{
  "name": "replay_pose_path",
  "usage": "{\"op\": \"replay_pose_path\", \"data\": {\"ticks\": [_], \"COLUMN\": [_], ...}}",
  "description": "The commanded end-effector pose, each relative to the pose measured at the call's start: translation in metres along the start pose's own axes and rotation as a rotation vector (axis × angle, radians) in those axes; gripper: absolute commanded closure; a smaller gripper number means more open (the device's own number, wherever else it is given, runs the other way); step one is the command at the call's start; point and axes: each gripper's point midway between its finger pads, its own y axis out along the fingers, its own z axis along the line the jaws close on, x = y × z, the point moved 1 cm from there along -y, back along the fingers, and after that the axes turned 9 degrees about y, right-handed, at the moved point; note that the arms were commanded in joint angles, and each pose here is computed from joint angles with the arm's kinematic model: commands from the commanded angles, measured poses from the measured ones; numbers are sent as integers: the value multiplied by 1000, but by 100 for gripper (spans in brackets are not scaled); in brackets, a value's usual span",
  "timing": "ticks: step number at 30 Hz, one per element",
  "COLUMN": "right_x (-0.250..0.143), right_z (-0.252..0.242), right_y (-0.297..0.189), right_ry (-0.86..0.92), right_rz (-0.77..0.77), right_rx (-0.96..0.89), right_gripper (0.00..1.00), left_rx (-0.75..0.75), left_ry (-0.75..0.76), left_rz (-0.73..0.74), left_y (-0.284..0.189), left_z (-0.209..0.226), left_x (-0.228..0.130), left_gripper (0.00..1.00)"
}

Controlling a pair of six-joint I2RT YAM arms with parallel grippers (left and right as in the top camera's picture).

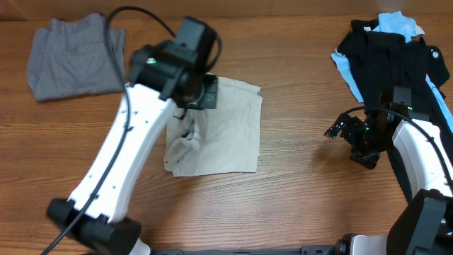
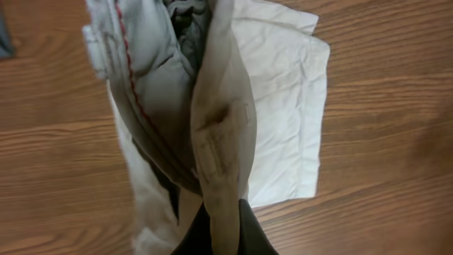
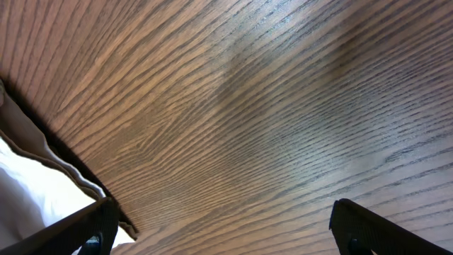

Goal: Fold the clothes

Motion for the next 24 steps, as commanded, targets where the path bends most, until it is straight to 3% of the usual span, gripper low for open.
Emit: {"op": "replay_pose_path", "data": {"ticks": [1,14,23,24], "right_x": [0,-2,-2,-2], "right_z": [-2,-3,-3,-3], "right_y": [2,2,2,2], "right_ry": [3,1,1,1], "right_rz": [0,6,7,8], "right_rx": [-12,-16,-16,-17], "right_gripper": [0,0,0,0], "left_rx": [-26,33,23,21], "left_ry": [-49,-12,-9,-10], "left_rz": [19,216,211,211], "left_y": [20,112,133,133], "left_z": [-23,-32,-37,-37], "left_x": [8,-4,2,2], "left_gripper": [96,96,96,91]}}
